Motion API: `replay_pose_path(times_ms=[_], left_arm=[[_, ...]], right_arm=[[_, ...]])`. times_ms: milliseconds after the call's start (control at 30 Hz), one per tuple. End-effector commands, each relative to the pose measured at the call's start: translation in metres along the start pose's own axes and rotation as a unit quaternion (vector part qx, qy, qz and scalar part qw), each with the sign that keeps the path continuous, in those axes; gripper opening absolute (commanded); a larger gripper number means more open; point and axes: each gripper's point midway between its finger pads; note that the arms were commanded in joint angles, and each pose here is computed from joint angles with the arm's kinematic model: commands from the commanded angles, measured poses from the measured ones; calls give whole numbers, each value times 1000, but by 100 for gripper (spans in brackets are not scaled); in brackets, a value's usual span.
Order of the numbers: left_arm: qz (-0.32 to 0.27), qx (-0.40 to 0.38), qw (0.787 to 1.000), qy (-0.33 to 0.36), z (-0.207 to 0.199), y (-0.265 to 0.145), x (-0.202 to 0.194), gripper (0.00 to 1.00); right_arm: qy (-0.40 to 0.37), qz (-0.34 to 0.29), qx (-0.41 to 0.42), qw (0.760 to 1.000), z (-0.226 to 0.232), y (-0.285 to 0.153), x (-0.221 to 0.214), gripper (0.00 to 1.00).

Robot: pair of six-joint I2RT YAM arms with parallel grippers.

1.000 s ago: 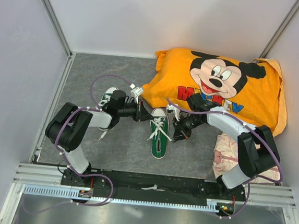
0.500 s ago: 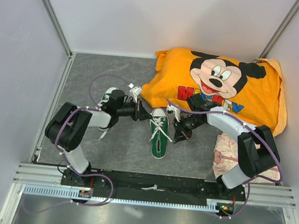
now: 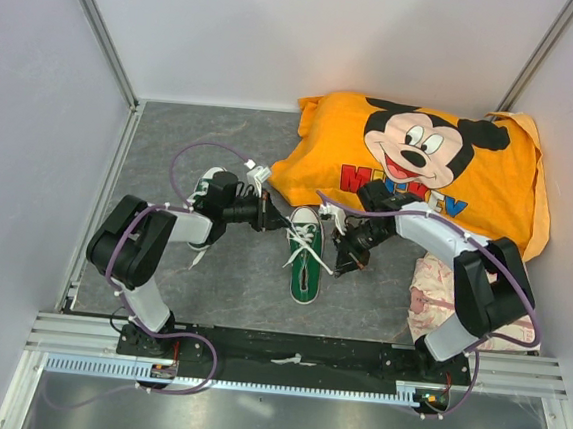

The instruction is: Tie the shoes

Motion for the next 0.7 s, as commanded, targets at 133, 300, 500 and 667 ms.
replay_pose_path(times_ms=[133, 300, 500, 667], left_arm=[[-21, -44, 996, 69, -22, -6, 24, 39], [4, -39, 988, 147, -37, -35, 15, 56], [22, -56, 954, 294, -47, -63, 10, 62], [50, -77, 893, 440, -44, -60, 13, 59]], right_arm=[[8, -14, 12, 1000, -3, -2, 18, 0], [18, -27, 10, 999, -7, -4, 32, 0], [38, -29, 2, 999, -13, -9, 35, 3], [77, -45, 4, 996, -21, -15, 36, 7]])
Point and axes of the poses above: each gripper's point midway between its finger pads, its own y axis out along the fingers, its own z axis along the line the jaws close on, x = y × z, and after that the axes turned 8 degrees about -y, right-handed
